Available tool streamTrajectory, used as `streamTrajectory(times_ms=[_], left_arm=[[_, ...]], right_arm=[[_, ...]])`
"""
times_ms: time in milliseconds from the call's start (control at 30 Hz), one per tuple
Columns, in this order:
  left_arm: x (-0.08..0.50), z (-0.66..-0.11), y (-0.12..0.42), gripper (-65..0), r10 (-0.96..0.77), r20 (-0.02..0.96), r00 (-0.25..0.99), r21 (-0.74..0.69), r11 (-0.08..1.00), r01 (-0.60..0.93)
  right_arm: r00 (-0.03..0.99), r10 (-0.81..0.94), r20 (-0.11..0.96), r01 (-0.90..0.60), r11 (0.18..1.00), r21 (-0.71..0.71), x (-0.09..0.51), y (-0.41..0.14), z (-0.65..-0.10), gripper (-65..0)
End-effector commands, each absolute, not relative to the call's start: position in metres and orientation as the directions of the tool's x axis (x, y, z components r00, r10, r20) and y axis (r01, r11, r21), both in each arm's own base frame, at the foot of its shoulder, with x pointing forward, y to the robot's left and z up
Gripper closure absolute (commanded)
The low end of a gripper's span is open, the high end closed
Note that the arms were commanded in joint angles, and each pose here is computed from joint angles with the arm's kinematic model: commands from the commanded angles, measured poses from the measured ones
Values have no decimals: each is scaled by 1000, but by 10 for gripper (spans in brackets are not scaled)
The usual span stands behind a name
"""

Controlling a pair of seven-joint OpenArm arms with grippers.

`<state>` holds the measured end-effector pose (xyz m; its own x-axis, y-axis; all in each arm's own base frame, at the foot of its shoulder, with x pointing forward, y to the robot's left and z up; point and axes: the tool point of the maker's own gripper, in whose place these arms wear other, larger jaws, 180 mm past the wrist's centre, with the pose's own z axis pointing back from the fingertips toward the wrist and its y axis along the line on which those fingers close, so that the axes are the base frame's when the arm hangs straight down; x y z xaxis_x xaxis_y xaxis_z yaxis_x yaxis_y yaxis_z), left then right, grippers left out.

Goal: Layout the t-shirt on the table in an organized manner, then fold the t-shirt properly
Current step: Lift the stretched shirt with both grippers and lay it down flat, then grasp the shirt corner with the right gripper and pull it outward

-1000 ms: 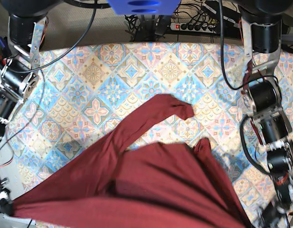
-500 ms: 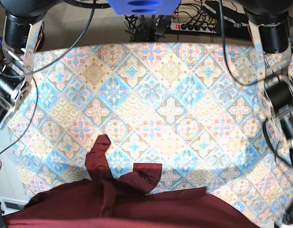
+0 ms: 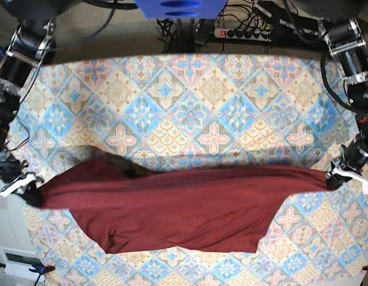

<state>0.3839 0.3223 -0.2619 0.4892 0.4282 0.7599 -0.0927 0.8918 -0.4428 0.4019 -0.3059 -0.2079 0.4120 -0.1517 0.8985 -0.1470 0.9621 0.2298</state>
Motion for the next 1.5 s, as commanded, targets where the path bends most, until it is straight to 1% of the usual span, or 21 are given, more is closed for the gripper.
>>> streamTrajectory(times_ms=[0,100,200,300,367,467,567,700,800,1000,1067,1100,1200,1267,1300,1400,1467], left_arm=[[387,-245,324,0,414,791,450,-436,898,-60],[366,-278,327,0,421,750,510,-432,896,-105],[357,-307,341,0,478,720,504,-453,873,-181],[351,-328,359,0,490,710,505,-423,871,-250],[348,-336,366,0,489,709,508,-405,872,-275],[346,-342,370,-1,470,713,519,-373,882,-287],[343,-351,366,-1,458,709,536,-352,889,-293],[339,-363,365,-2,418,709,568,-292,907,-303],[348,-362,360,-2,394,724,566,-266,917,-297],[366,-354,350,-2,385,743,548,-268,921,-284],[369,-351,349,-2,385,746,543,-271,921,-281],[372,-349,349,-2,386,749,539,-274,921,-278],[374,-346,349,-2,386,753,534,-276,921,-276],[374,-346,348,-2,387,753,533,-277,920,-276],[374,-346,348,-2,387,753,533,-277,920,-276],[374,-346,348,-2,387,753,533,-277,920,-276],[374,-347,348,-2,388,751,534,-279,920,-277]], right_arm=[[311,-131,941,-173,966,191,406,-311,-172,0],[334,-121,935,-174,967,188,400,-308,-182,0],[342,-127,931,-171,966,195,400,-307,-187,0],[349,-143,926,-160,965,209,401,-311,-191,0],[371,-170,913,-137,962,235,403,-317,-201,0],[335,-227,914,-125,951,282,420,-320,-193,-1],[350,-238,906,-119,948,295,441,-313,-197,-1],[390,-163,906,-131,964,230,466,-300,-198,-1],[408,-103,907,-169,968,186,486,-267,-212,-1],[443,95,892,-231,973,11,515,-215,-254,-2],[443,155,883,-254,966,-43,522,-201,-266,-25],[449,181,875,-256,964,-68,523,-199,-273,-49],[468,254,846,-256,956,-145,523,-203,-283,-155],[483,260,836,-257,955,-148,520,-204,-287,-215],[477,270,836,-259,953,-159,520,-203,-281,-233],[403,314,860,-260,940,-221,520,-198,-239,-238],[428,342,837,-280,930,-237,496,-194,-258,-238]])
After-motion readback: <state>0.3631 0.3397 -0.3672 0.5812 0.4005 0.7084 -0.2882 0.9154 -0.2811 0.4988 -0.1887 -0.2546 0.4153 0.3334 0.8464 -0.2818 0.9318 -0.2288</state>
